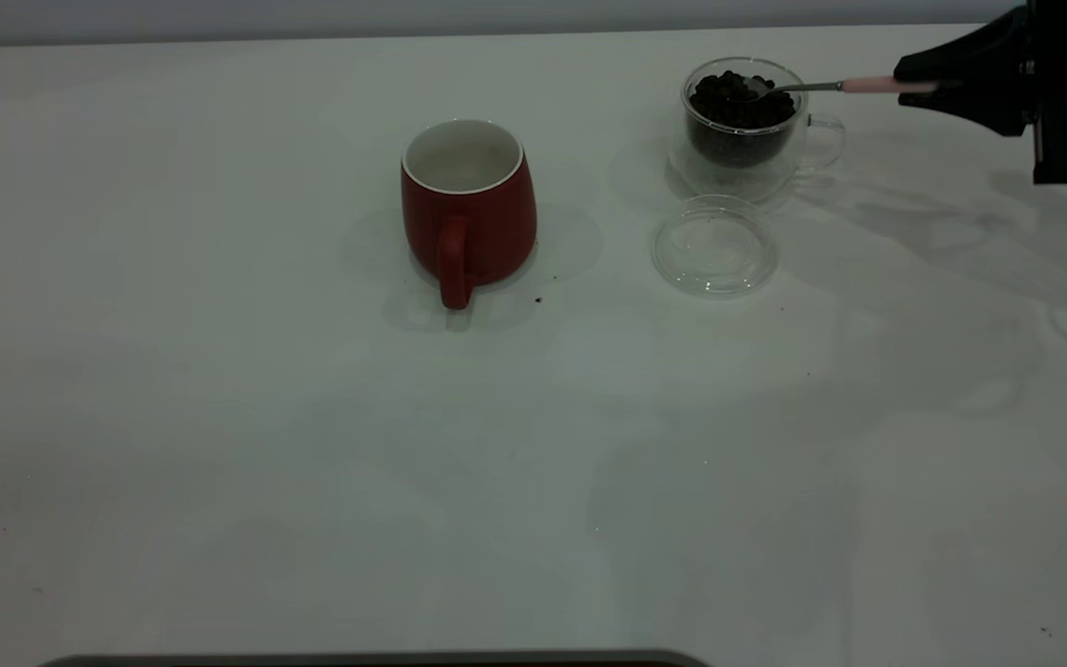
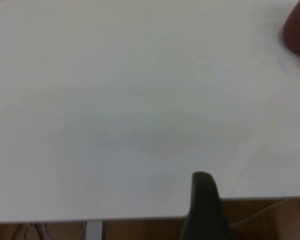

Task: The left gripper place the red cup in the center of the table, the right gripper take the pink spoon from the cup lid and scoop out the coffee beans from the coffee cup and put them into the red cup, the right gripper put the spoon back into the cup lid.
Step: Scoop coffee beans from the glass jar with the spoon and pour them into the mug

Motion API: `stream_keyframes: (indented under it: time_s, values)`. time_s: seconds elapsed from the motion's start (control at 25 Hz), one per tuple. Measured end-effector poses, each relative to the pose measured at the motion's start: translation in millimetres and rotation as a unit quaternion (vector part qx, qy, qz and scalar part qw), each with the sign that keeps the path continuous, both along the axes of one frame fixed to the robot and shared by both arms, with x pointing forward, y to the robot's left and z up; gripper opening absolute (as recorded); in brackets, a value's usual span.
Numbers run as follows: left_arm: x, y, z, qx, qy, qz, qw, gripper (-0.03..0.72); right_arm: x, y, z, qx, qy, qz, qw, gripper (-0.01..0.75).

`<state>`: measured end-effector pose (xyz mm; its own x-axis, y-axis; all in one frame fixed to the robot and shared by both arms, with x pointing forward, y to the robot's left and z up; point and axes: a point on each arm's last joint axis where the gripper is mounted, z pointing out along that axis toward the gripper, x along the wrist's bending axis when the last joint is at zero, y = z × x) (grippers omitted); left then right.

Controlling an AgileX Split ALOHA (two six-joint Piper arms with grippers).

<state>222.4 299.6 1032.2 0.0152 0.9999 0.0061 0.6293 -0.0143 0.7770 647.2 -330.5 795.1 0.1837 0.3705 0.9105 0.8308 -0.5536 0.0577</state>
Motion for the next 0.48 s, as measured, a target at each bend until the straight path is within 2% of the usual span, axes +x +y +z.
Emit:
stream_keyframes:
  time_s: [0.32, 0.48]
  values:
    - [0.0, 0.0, 0.0, 0.000, 0.000, 0.000, 1.000, 0.586, -2.1, -3.7, -1.5, 0.038, -0.011, -0.001, 0.999, 0.113]
    - [0.0, 0.0, 0.0, 0.000, 0.000, 0.000, 1.000, 0.586, -2.2, -5.2, -0.5, 0.041, -0.016, -0.001, 0.999, 0.113]
